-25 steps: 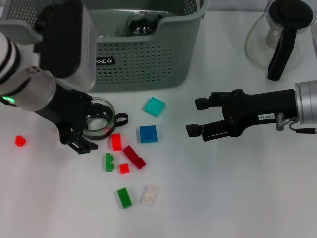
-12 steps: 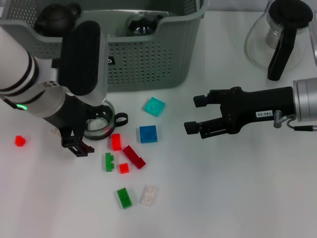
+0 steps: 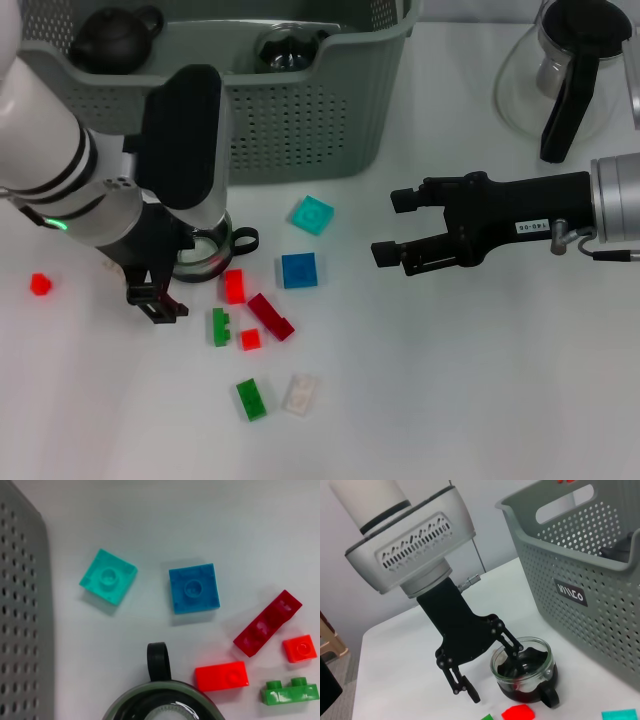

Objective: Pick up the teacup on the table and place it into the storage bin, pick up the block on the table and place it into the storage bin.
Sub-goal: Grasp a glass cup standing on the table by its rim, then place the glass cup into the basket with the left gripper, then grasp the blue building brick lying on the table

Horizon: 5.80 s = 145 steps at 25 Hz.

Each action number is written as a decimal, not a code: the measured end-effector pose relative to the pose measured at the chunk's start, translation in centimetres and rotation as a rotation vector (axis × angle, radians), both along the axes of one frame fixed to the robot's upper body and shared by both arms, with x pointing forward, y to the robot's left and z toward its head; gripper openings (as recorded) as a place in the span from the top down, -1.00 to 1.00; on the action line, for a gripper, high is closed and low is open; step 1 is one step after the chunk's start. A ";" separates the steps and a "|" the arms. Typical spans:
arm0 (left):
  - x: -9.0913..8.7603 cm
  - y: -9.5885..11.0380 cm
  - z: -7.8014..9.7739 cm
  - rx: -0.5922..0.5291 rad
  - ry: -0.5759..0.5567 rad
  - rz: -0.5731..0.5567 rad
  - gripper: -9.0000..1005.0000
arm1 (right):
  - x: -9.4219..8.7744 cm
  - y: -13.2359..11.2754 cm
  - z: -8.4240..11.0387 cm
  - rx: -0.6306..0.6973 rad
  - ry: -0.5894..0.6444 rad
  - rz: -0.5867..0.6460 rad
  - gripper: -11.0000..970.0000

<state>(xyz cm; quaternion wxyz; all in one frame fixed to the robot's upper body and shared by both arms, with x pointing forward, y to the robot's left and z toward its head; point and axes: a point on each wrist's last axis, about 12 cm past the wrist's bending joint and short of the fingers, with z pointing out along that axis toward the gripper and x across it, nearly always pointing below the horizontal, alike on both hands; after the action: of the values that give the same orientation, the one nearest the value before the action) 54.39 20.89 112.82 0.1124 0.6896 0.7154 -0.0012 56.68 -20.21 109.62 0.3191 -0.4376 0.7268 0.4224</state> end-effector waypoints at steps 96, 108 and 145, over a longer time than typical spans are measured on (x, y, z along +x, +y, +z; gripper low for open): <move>14.0 -1.3 7.7 -0.487 -0.231 0.633 0.90 | 0.0 -1.8 0.2 0.004 -0.019 -0.025 -0.95; 13.5 -3.2 6.5 -0.423 -0.235 0.571 0.90 | -0.3 -2.0 -0.1 0.003 -0.011 -0.032 -0.95; -2.6 5.6 5.3 -1.087 0.203 0.040 -0.52 | -0.6 -1.2 -0.3 -0.021 -0.062 0.051 -0.95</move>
<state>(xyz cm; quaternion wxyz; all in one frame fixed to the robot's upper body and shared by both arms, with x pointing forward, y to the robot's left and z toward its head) 51.79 26.50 118.14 0.3826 0.5150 0.6321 -0.4346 56.06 -21.40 109.31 0.3261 -0.4721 0.7096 0.4091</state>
